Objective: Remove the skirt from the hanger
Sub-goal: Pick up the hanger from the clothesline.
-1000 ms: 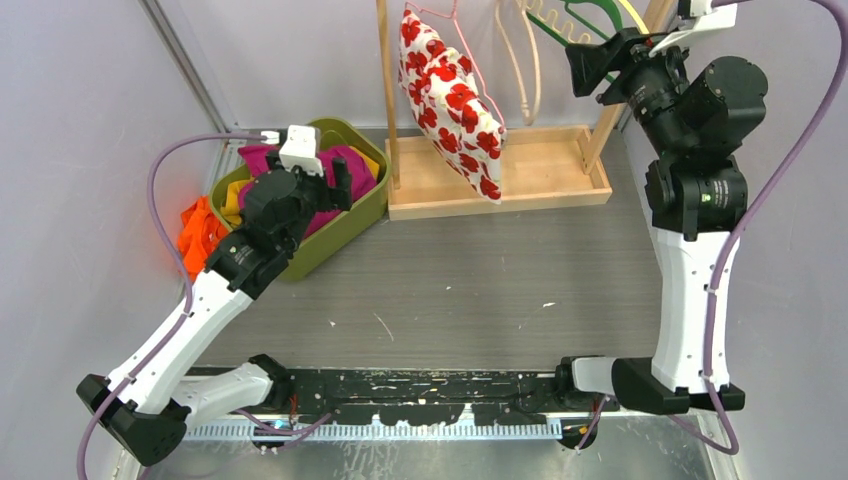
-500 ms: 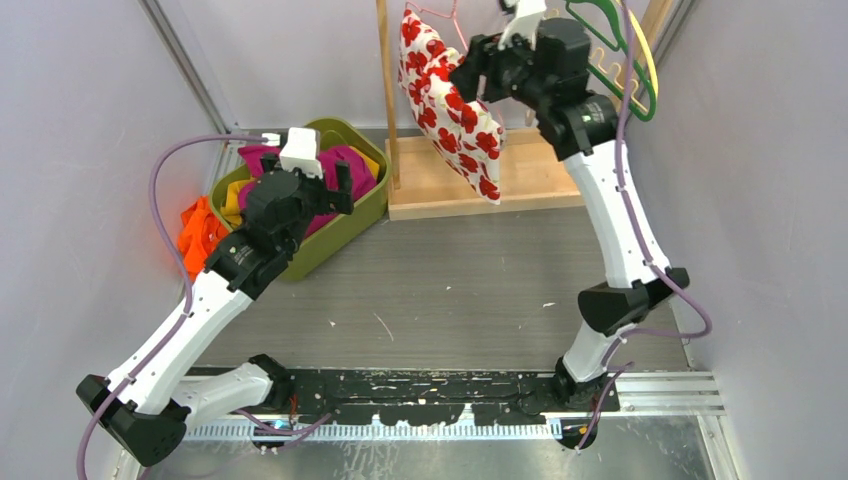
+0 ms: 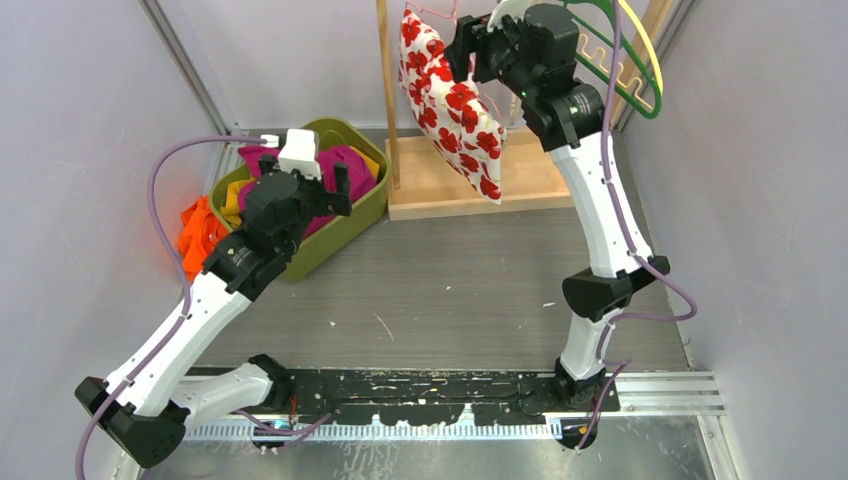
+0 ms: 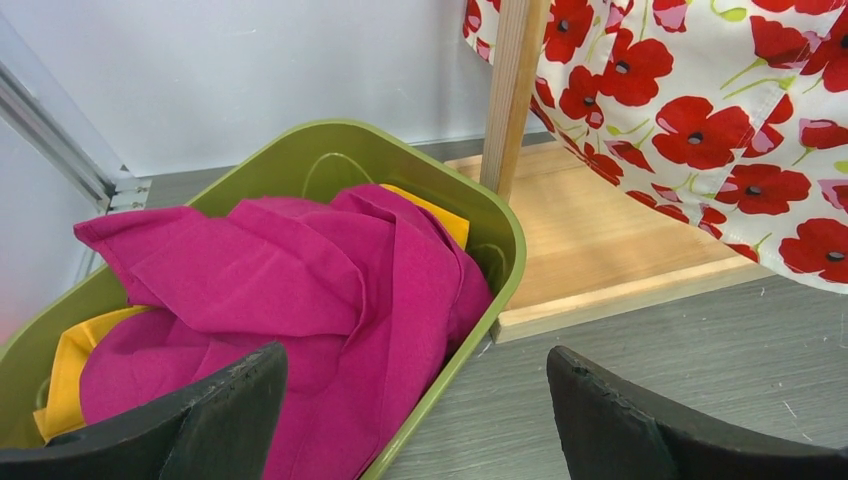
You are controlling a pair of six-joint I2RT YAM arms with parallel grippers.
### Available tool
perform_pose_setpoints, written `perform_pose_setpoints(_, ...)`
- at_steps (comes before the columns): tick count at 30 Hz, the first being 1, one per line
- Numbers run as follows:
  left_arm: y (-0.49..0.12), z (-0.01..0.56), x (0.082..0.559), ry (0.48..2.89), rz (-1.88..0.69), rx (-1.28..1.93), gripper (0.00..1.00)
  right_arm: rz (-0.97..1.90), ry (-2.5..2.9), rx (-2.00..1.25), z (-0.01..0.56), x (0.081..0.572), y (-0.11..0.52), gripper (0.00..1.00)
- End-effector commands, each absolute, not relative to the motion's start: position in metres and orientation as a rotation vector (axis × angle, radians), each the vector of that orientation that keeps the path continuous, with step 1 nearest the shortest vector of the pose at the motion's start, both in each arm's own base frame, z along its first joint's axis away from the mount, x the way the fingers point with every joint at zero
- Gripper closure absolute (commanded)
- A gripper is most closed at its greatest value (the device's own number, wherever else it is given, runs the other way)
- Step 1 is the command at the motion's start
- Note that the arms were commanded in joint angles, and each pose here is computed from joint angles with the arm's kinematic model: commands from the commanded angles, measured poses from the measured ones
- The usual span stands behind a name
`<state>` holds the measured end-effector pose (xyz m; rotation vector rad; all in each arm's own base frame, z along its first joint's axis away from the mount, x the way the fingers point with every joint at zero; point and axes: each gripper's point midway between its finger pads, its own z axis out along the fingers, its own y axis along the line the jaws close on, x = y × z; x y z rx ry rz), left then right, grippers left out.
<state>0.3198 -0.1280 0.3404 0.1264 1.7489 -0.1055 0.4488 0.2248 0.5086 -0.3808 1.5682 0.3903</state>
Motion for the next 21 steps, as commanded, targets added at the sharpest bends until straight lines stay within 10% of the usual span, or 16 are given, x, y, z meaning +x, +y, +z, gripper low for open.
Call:
perform_pose_setpoints(1, -0.121, 0.364, 0.315, 1.679, -0.119, 0.085, 0.01, 0.367, 1.514, -0.357, 0.515, 0.472, 0.231, 0.27)
perform_pose_setpoints(21, -0.126, 0.355, 0.324, 1.696, -0.080, 0.141, 0.01, 0.261, 1.373, -0.309, 0.510, 0.536, 0.242, 0.12)
